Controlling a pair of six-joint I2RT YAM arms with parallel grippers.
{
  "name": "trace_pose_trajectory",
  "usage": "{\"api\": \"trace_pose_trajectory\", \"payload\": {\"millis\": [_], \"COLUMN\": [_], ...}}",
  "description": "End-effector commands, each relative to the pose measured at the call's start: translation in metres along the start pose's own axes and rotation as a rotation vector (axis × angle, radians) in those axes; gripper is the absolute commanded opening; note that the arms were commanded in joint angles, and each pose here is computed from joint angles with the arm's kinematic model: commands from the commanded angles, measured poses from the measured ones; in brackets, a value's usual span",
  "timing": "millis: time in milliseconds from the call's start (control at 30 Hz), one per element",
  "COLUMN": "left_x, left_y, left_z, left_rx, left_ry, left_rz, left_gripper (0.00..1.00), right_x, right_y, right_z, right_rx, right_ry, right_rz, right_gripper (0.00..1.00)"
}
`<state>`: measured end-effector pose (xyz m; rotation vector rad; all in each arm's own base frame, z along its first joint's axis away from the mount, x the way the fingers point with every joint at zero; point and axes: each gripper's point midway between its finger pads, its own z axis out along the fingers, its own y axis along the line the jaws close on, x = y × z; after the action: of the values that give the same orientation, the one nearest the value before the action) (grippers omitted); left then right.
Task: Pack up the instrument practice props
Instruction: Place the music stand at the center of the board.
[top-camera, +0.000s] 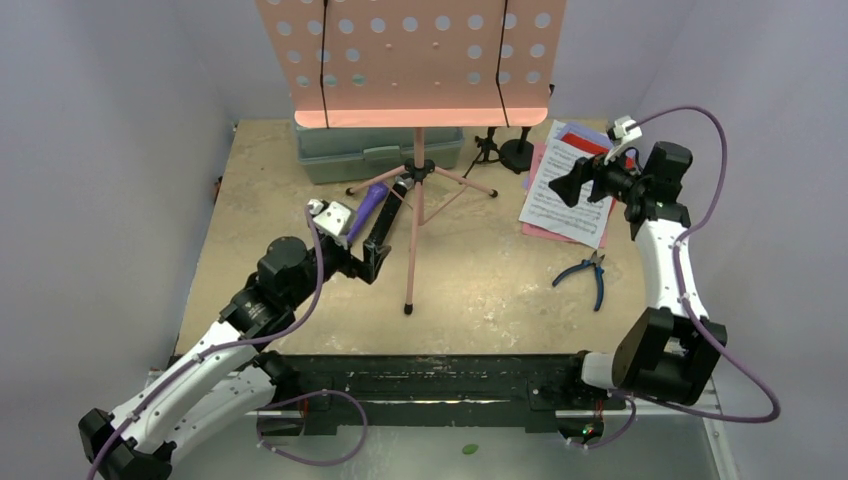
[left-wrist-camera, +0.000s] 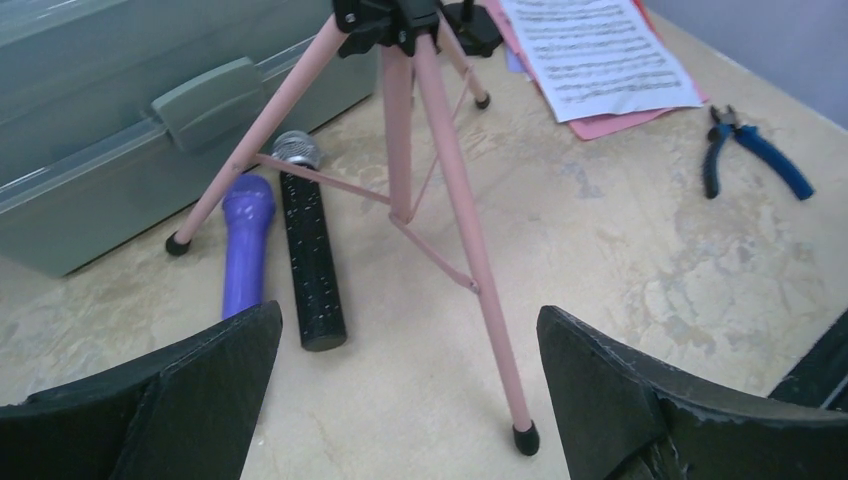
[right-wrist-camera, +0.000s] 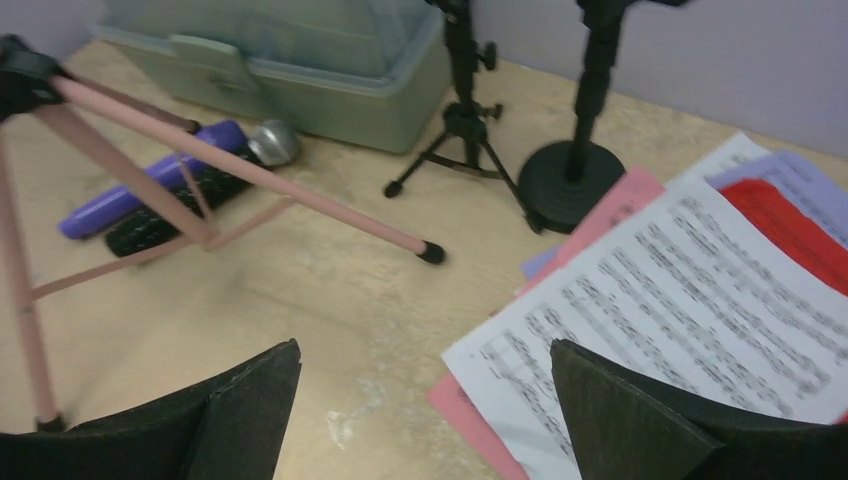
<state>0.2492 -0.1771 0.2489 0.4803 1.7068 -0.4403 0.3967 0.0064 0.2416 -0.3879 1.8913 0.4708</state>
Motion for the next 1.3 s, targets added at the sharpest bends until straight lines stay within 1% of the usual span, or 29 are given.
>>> {"api": "trace_pose_trajectory", "payload": {"millis": [0,167,300,400,567,633,733,833,967,1067,1100,1167,1267], "left_x": [-0.028,-0.033,-0.024,-0.018,-0.015,-0.013,0.001,0.017,0.03,0.039,0.041,0.046,0.052], "left_y": [-0.035,-0.052,-0.049,-0.045,-0.041,-0.043,-0.038,-0.029,-0.028,-0.029,-0.025,-0.023,-0.023], "left_z": [0.002,0.006,0.018,0.029,0.043,0.047,0.056,0.069,0.082,0.091,0.095,0.102,0.112], "left_rx": [0.188,0.278,0.253,0.222,0.206,0.221,0.195,0.136,0.117,0.113,0.088,0.067,0.05], "left_ry": [-0.165,-0.226,-0.207,-0.198,-0.263,-0.299,-0.308,-0.272,-0.229,-0.195,-0.186,-0.16,-0.115], "left_rz": [-0.081,-0.181,-0.213,-0.231,-0.255,-0.247,-0.239,-0.245,-0.267,-0.287,-0.295,-0.31,-0.322], "left_gripper": [1.0,1.0,1.0,1.0,1.0,0.98,0.95,0.88,0.76,0.7,0.69,0.63,0.6], "right_x": [-0.032,-0.032,-0.023,-0.011,0.009,0.017,0.03,0.035,0.038,0.04,0.04,0.04,0.04], "right_y": [0.061,0.102,0.118,0.126,0.142,0.151,0.162,0.165,0.161,0.159,0.159,0.159,0.158], "right_z": [-0.021,-0.04,-0.044,-0.041,-0.031,-0.027,-0.021,-0.014,-0.008,-0.006,-0.006,-0.006,-0.006], "right_rx": [-0.251,-0.42,-0.524,-0.563,-0.632,-0.664,-0.701,-0.696,-0.661,-0.649,-0.647,-0.647,-0.646], "right_ry": [-0.128,-0.201,-0.205,-0.198,-0.192,-0.193,-0.174,-0.147,-0.127,-0.122,-0.122,-0.12,-0.118], "right_rz": [-0.065,-0.146,-0.153,-0.159,-0.205,-0.254,-0.315,-0.319,-0.299,-0.287,-0.286,-0.283,-0.279], "right_gripper": [0.99,0.99,0.99,0.99,0.99,0.99,0.99,0.99,0.99,0.99,0.99,0.99,0.99]}}
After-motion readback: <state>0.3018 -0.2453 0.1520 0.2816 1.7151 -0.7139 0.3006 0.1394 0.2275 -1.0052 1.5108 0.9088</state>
